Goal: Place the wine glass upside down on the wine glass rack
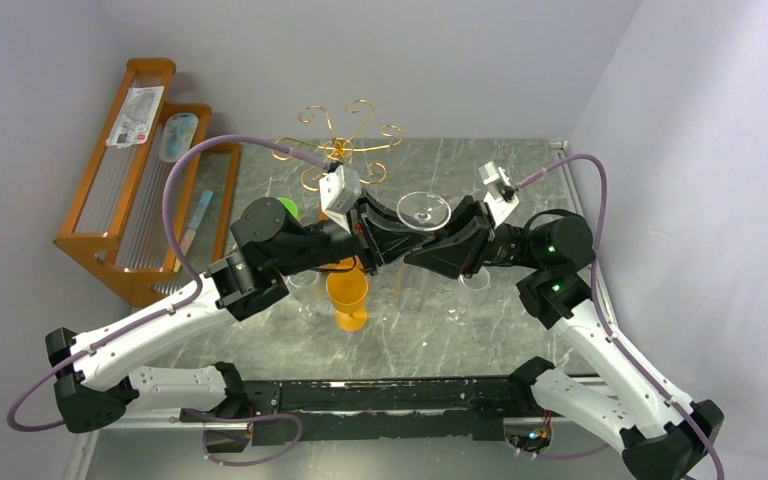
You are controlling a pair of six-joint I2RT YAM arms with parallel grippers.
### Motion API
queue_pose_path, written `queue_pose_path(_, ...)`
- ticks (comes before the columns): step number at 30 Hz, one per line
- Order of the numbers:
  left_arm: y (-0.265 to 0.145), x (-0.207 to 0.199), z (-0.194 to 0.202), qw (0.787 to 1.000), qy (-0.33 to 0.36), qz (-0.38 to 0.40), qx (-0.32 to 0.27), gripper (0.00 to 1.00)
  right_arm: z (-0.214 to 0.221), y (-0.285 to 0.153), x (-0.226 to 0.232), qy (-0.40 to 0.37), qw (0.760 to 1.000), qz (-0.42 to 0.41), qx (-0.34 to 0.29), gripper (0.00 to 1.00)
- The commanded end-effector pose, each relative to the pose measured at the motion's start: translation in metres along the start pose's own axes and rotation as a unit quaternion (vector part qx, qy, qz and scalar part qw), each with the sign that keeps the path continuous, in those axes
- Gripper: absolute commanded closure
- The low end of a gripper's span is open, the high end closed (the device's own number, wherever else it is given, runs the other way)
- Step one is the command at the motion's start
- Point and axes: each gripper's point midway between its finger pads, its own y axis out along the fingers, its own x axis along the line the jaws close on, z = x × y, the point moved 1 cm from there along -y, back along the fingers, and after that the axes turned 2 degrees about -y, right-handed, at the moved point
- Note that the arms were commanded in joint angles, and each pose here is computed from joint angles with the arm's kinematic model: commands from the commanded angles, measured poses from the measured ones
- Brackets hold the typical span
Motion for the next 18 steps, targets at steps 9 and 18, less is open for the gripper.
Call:
queue_pose_path(9,-0.0023,0.0005,-0.0019,1.0,-0.014,-0.011,-0.016,0.95,-0.0081,0.0054,0.0053,0.005,1.0,-0.01,-0.026,0.64)
queue_pose_path(18,-0.0062,0.0009,-0.0103,0.999,-0.018,-0.019,-0.035,0.95,-0.0023,0.0038,0.0031,0.009,1.0,-0.001,-0.017,0.78)
